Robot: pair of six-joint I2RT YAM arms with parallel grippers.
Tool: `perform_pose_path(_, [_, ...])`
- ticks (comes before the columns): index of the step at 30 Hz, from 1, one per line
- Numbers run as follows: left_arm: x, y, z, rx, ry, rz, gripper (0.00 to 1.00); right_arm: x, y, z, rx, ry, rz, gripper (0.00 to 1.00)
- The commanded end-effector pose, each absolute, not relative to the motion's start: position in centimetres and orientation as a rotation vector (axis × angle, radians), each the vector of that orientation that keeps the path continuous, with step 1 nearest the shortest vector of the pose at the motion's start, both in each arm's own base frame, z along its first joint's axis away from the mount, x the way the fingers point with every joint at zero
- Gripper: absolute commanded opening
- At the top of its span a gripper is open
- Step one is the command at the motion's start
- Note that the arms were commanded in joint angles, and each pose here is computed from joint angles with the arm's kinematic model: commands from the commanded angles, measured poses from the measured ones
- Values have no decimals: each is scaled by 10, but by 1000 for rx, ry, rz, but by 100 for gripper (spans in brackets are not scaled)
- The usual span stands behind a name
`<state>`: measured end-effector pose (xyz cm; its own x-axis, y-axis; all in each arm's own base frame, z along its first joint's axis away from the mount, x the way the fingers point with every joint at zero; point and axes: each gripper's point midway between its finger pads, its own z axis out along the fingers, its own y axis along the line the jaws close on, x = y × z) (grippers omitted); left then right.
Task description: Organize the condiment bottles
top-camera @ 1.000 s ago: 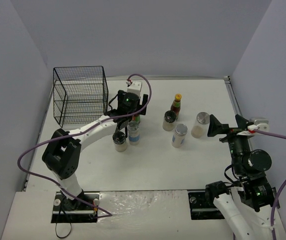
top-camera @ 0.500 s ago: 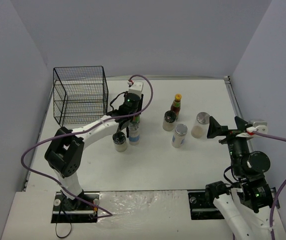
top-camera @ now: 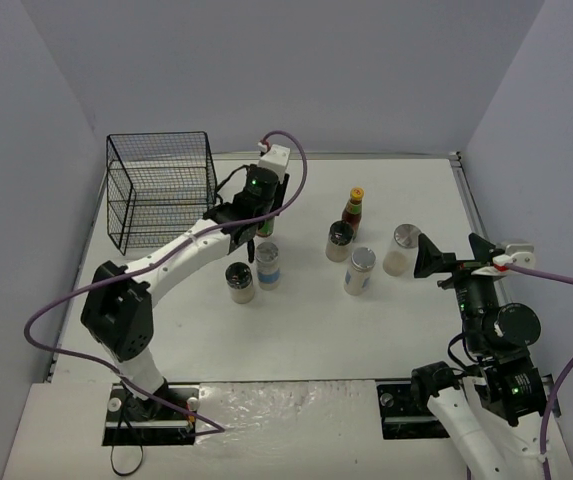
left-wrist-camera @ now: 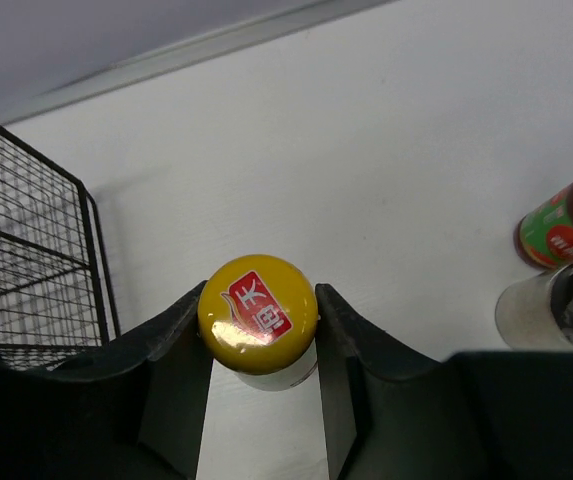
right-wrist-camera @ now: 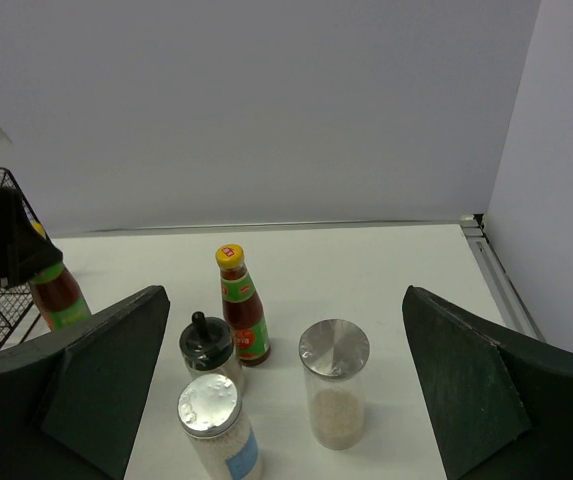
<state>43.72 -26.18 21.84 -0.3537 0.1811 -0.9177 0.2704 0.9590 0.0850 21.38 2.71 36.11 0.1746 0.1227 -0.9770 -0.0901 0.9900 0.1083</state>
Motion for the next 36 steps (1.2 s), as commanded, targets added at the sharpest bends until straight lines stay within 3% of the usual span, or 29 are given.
perform_pose_path(1, [427, -220, 442, 114, 1517, -199, 0, 217, 28, 388, 33, 1307, 157, 100])
perform_pose_path(7, [419, -162, 516, 32, 1447, -166, 0, 222, 31, 385, 21, 1325, 163, 100])
perform_pose_path(12, [429, -108, 546, -43, 1401, -51, 0, 225, 34, 384, 8, 1335, 166, 100])
perform_pose_path(19, [465, -34, 548, -155, 1388, 60, 0, 230, 41, 382, -12, 1355, 188, 100])
perform_pose_path(36, [520, 71, 531, -269, 1362, 201, 0, 240, 52, 365, -55, 1413, 207, 100])
